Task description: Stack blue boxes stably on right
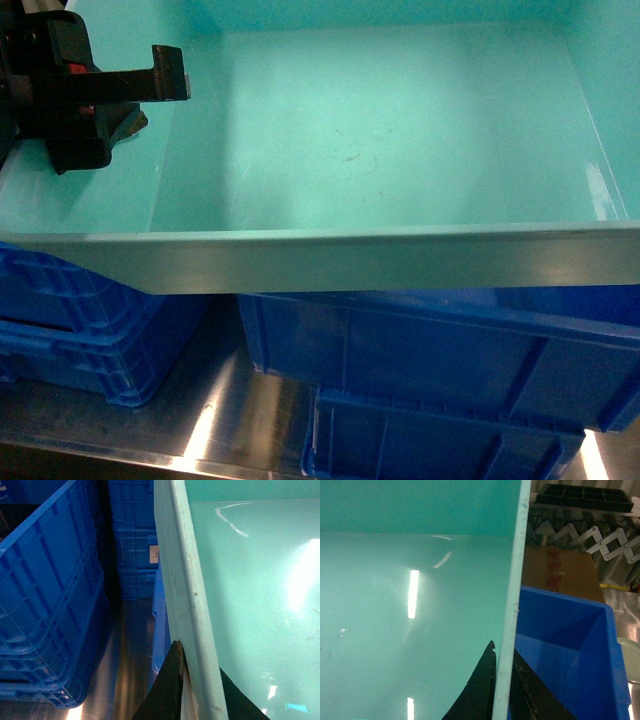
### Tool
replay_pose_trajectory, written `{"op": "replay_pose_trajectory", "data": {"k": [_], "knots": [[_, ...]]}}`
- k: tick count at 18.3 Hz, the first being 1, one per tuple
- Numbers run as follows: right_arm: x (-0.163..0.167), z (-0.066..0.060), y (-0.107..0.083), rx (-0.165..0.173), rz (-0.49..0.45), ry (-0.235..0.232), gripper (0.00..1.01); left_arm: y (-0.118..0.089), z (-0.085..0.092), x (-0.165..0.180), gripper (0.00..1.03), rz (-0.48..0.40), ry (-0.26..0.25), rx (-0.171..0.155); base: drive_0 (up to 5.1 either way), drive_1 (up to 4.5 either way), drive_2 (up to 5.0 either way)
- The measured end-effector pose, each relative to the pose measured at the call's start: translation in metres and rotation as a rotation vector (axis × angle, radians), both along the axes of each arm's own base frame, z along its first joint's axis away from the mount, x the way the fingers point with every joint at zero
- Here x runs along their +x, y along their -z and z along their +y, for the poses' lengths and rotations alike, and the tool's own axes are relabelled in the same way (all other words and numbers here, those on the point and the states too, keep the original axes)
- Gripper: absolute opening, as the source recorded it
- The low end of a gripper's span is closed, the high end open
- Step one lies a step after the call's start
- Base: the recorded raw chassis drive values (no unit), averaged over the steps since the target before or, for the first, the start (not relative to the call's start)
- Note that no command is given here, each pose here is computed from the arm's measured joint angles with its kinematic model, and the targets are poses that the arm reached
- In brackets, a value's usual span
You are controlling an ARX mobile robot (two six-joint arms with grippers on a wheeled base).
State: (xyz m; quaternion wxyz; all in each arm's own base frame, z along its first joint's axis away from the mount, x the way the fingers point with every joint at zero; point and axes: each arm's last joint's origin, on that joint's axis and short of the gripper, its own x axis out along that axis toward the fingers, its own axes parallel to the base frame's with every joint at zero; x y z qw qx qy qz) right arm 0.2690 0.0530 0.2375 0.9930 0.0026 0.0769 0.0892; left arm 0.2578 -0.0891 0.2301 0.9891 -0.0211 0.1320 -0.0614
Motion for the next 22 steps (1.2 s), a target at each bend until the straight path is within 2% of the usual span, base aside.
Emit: {"op": "replay_pose_trajectory", "data": {"k": [3, 11, 22], "knots": [[0.0000, 0.0008, -0.0007, 0.001, -0.005, -0.006, 0.07, 0.0003, 0.0009, 0.0003, 0.05, 0.002, -0.005, 0.001, -0.8, 2.24, -3.9], [0.0003, 0.0001, 0.0003, 0.000, 0.003, -0.001, 0.07, 0.0007, 0.0001, 0.0002, 0.05, 0.003, 0.000, 0.000, -1.0, -1.02, -1.0], [0.0000, 0.0016, 0.0003, -0.001, 0.003, -0.006, 0.07, 0.0009, 0.0009, 0.0003, 0.05, 0.006, -0.004, 0.002, 3.4, -0.48, -3.1]]}}
